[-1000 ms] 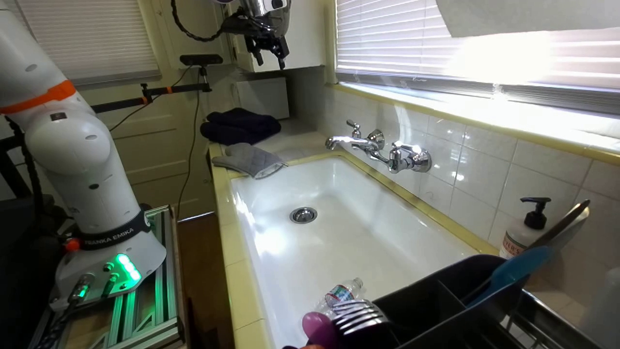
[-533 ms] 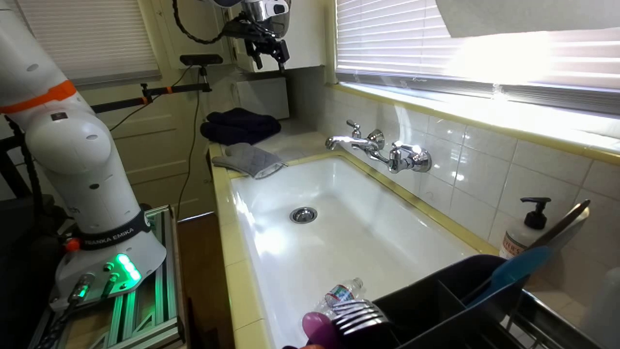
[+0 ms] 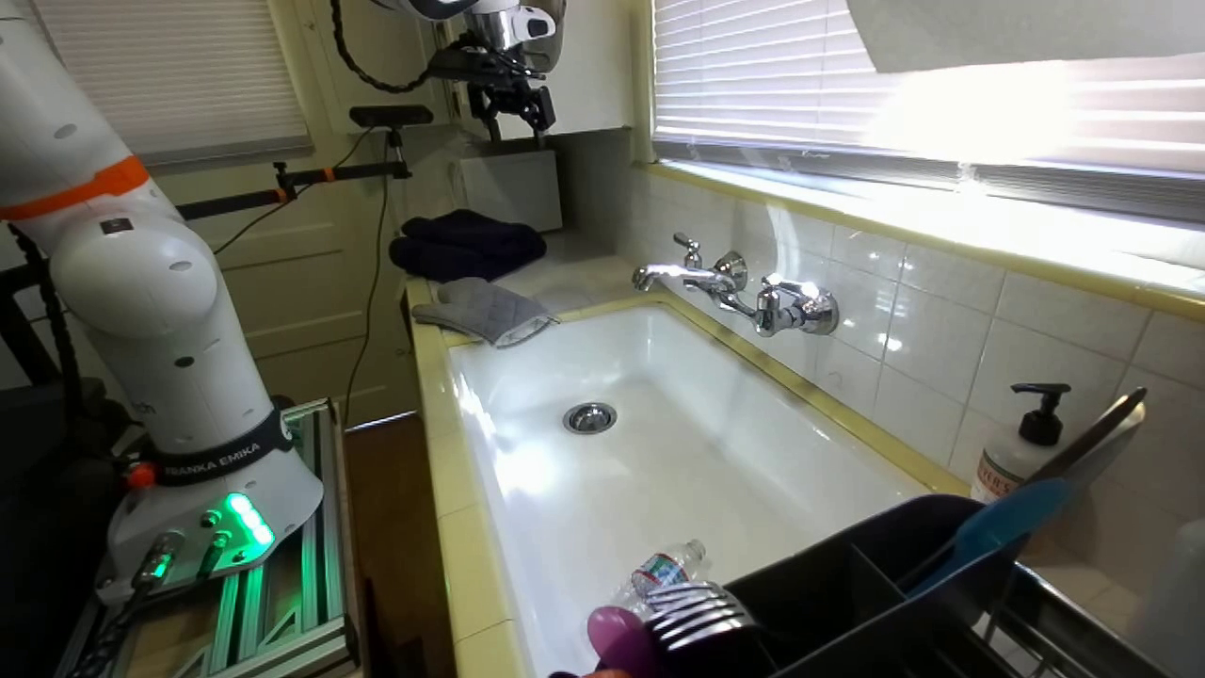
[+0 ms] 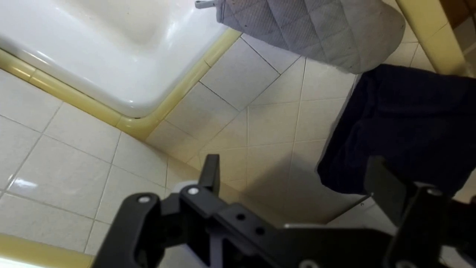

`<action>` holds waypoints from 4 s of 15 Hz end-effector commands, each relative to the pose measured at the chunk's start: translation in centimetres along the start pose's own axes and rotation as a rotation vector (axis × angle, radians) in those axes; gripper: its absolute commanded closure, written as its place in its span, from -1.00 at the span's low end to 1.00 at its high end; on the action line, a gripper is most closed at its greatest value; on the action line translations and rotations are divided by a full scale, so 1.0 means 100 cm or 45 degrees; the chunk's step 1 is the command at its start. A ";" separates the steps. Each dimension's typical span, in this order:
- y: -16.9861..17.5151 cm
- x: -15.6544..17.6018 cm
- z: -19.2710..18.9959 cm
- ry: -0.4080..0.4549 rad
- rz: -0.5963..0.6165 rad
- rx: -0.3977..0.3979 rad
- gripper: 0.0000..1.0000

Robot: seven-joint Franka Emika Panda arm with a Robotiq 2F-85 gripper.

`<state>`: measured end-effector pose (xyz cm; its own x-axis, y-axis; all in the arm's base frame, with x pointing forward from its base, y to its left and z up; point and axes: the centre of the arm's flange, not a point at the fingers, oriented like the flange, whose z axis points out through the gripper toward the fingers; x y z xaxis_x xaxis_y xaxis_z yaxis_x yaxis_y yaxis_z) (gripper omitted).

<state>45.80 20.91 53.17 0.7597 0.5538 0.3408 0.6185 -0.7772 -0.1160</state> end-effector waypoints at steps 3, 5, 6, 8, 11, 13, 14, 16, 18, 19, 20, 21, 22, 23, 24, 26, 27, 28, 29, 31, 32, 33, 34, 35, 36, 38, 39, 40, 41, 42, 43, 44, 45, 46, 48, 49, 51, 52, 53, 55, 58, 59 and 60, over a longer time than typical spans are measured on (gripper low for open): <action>-0.003 -0.012 0.027 0.042 -0.053 0.007 -1.00; 0.000 -0.005 0.018 0.014 -0.051 -0.006 -1.00; 0.000 -0.006 0.020 0.018 -0.050 -0.009 -1.00; 0.000 -0.007 0.021 0.019 -0.049 -0.010 -1.00; -0.020 -0.015 0.046 -0.135 -0.235 0.030 -1.00; -0.033 -0.021 0.060 -0.213 -0.333 0.055 -1.00; -0.039 -0.025 0.065 -0.246 -0.391 0.078 -1.00; -0.049 -0.033 0.077 -0.313 -0.500 0.131 -1.00; -0.051 -0.040 0.093 -0.373 -0.611 0.174 -1.00; -0.049 -0.042 0.100 -0.400 -0.644 0.177 -1.00; -0.047 -0.046 0.109 -0.415 -0.684 0.200 -1.00; -0.044 -0.047 0.118 -0.429 -0.710 0.215 -1.00; -0.050 -0.040 0.103 -0.377 -0.636 0.194 -1.00; -0.048 -0.043 0.110 -0.393 -0.659 0.207 -1.00; -0.047 -0.044 0.115 -0.405 -0.671 0.216 -1.00; -0.046 -0.045 0.119 -0.413 -0.681 0.224 -1.00; -0.046 -0.045 0.119 -0.413 -0.684 0.224 -1.00; -0.046 -0.045 0.119 -0.413 -0.685 0.224 -1.00; -0.047 -0.047 0.134 -0.445 -0.716 0.236 -1.00; -0.050 -0.054 0.160 -0.466 -0.768 0.272 -1.00; -0.053 -0.058 0.168 -0.468 -0.811 0.271 -1.00; -0.055 -0.061 0.177 -0.464 -0.858 0.287 -1.00; -0.057 -0.064 0.185 -0.464 -0.884 0.281 -1.00; -0.057 -0.067 0.193 -0.455 -0.917 0.277 -1.00; -0.058 -0.071 0.200 -0.444 -0.949 0.271 -1.00; -0.059 -0.079 0.213 -0.427 -1.009 0.263 -1.00; -0.058 -0.084 0.219 -0.422 -1.039 0.256 -1.00; -0.057 -0.088 0.224 -0.418 -1.062 0.252 -1.00; -0.055 -0.093 0.230 -0.414 -1.082 0.249 -1.00; -0.053 -0.099 0.235 -0.404 -1.105 0.248 -1.00; -0.052 -0.105 0.240 -0.399 -1.123 0.246 -1.00; -0.051 -0.109 0.243 -0.384 -1.142 0.251 -1.00; -0.051 -0.112 0.245 -0.366 -1.158 0.250 -1.00; -0.052 -0.112 0.245 -0.352 -1.160 0.232 -1.00; -0.051 -0.103 0.242 -0.380 -1.133 0.240 -1.00; -0.051 -0.104 0.243 -0.380 -1.137 0.239 -1.00; -0.052 -0.104 0.243 -0.379 -1.139 0.239 -1.00; -0.052 -0.104 0.243 -0.379 -1.140 0.239 -1.00; -0.051 -0.104 0.245 -0.380 -1.140 0.251 -1.00; -0.050 -0.103 0.250 -0.381 -1.129 0.267 -1.00; -0.050 -0.104 0.256 -0.379 -1.074 0.287 -1.00; -0.050 -0.104 0.258 -0.373 -1.057 0.293 -1.00; -0.051 -0.104 0.259 -0.374 -1.043 0.296 -1.00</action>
<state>39.74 26.46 26.81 0.0255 0.9901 0.1381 0.9940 -0.0104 -0.1087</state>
